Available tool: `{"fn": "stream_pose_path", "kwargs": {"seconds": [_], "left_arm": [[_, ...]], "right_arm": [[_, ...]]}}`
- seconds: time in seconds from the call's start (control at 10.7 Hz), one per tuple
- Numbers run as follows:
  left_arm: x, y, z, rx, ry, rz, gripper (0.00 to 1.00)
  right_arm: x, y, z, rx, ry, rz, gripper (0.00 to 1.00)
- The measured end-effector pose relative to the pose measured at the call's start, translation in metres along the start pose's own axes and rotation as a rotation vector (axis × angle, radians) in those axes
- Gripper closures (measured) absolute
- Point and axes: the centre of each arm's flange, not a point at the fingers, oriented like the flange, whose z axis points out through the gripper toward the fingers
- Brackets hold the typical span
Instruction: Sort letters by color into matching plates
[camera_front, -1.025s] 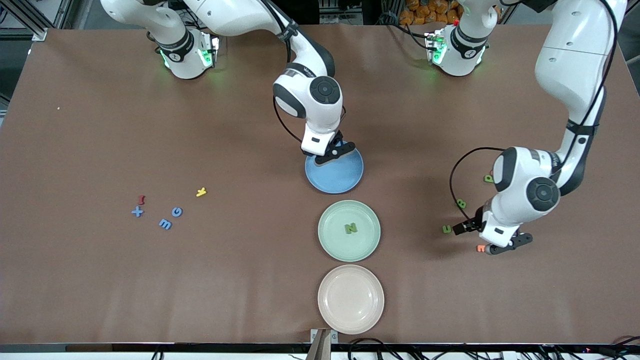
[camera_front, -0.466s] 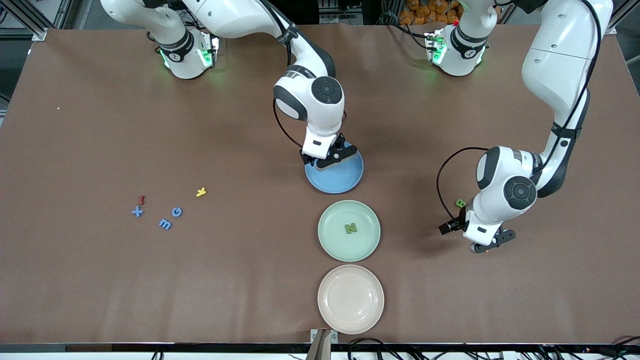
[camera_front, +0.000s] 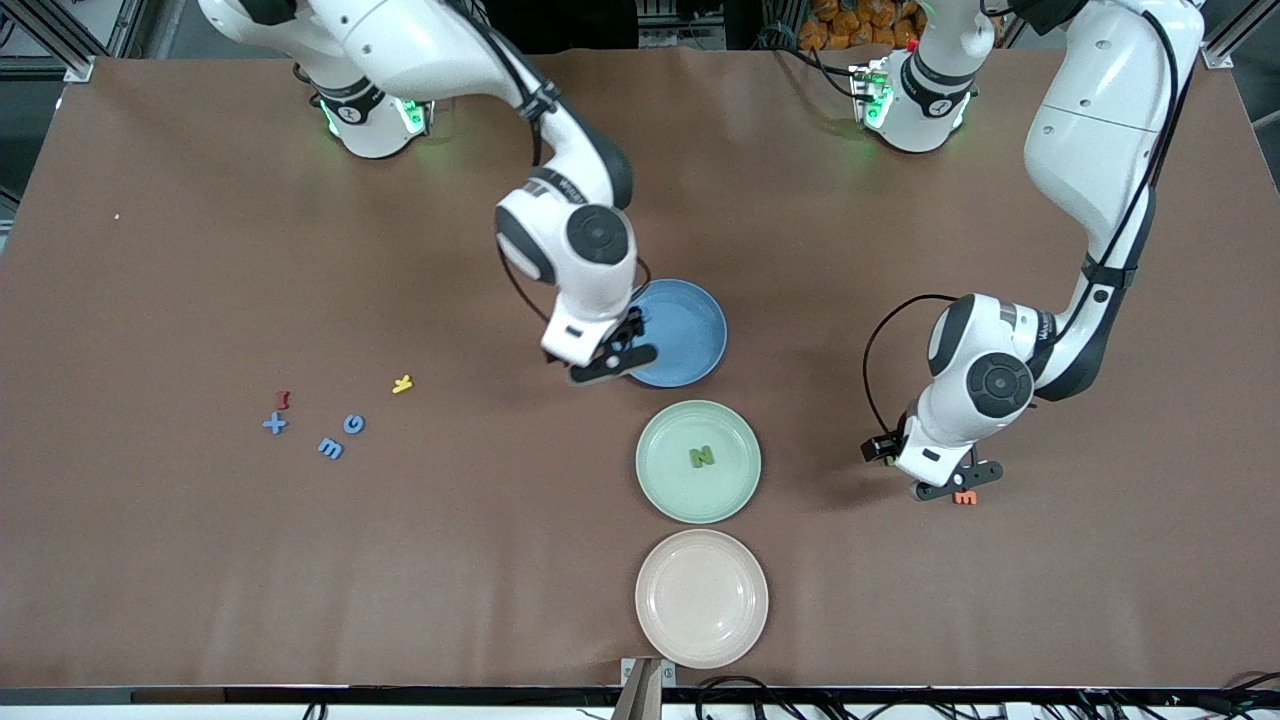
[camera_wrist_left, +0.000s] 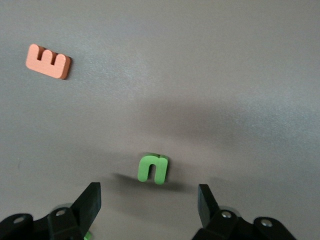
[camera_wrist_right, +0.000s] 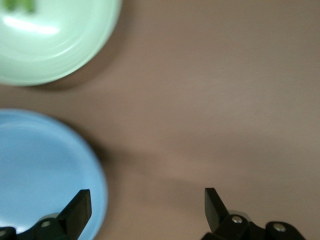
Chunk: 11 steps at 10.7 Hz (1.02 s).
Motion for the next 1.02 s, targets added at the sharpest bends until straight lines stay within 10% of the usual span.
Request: {"fn": "stream_pose_path", "kwargs": {"seconds": [1.02], "left_arm": [[0.004,-0.005,0.008,-0.009,0.017,0.037,0.32]], "right_arm": [[0.030,0.316,0.006,0.048,-0.079,0.522,0.00]]}}
